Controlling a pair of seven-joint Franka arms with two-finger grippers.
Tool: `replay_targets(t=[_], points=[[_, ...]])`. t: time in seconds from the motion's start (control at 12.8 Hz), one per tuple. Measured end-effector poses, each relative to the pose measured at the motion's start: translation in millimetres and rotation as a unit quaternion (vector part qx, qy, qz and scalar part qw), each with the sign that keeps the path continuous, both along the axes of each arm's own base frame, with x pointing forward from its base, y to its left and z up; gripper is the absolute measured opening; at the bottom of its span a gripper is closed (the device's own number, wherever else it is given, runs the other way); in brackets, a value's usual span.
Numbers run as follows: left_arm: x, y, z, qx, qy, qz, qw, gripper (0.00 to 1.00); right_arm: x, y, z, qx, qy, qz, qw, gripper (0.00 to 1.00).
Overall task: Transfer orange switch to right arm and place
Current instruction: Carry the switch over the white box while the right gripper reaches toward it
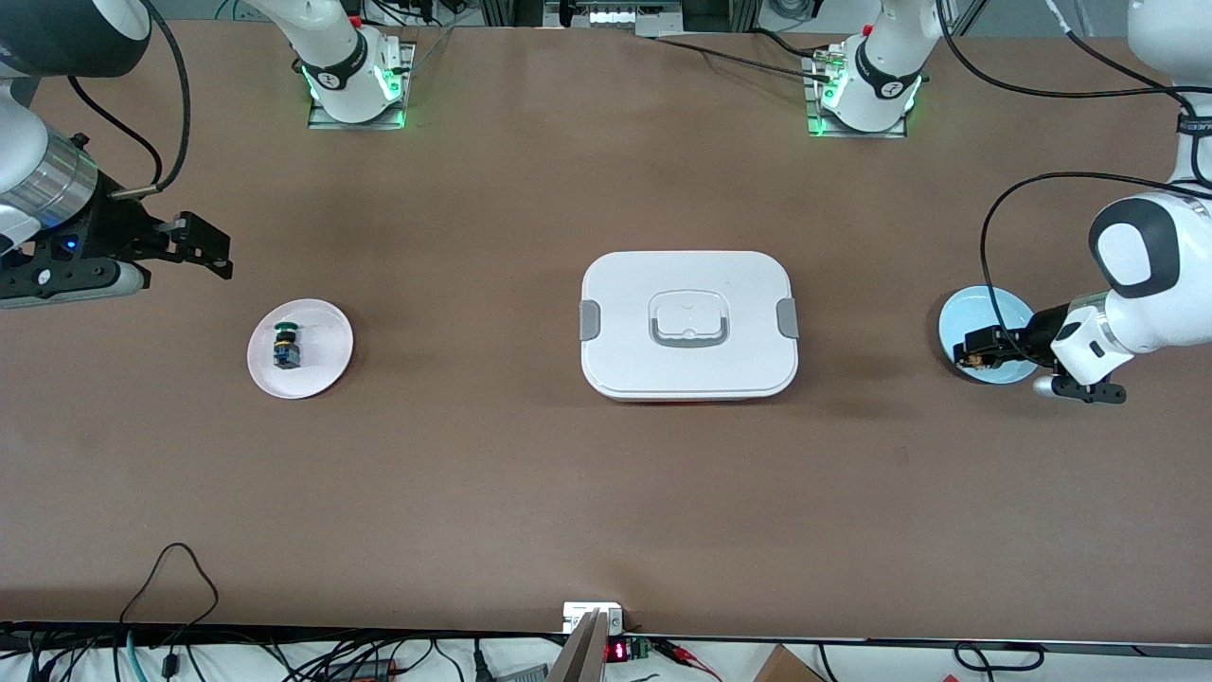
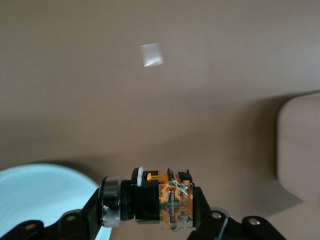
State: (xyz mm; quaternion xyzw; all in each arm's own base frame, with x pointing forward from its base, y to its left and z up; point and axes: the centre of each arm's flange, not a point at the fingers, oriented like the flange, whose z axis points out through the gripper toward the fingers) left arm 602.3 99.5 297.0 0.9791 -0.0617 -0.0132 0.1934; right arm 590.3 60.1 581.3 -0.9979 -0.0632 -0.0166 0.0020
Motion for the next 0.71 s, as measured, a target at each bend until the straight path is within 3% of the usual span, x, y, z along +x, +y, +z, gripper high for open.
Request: replay_targets(t=[0.24, 0.39, 0.55, 0.71], points=[[4.7, -13.3, -6.8, -0.07, -0.06, -0.079, 0.993, 0.72, 0.4, -1.7, 0.2, 0.0, -0.001, -0.002, 1.0, 1.0], [10.6, -36.5, -1.0, -0.111, -0.109, -0.144, 0.977, 0.72, 1.3, -8.2, 2.3, 0.0, -0.004, -0.008, 1.0, 1.0], [13.3, -61.9, 5.3, -0.169, -0.158, -0.2, 0.952, 0.72, 2.0, -9.2, 9.2, 0.0, -0.01, -0.009, 1.0, 1.0], [13.2, -93.8, 10.6, -0.243, -0.204, -0.234, 0.919, 0.72, 1.0, -6.6, 13.4, 0.001, -0.011, -0.007, 1.0, 1.0]])
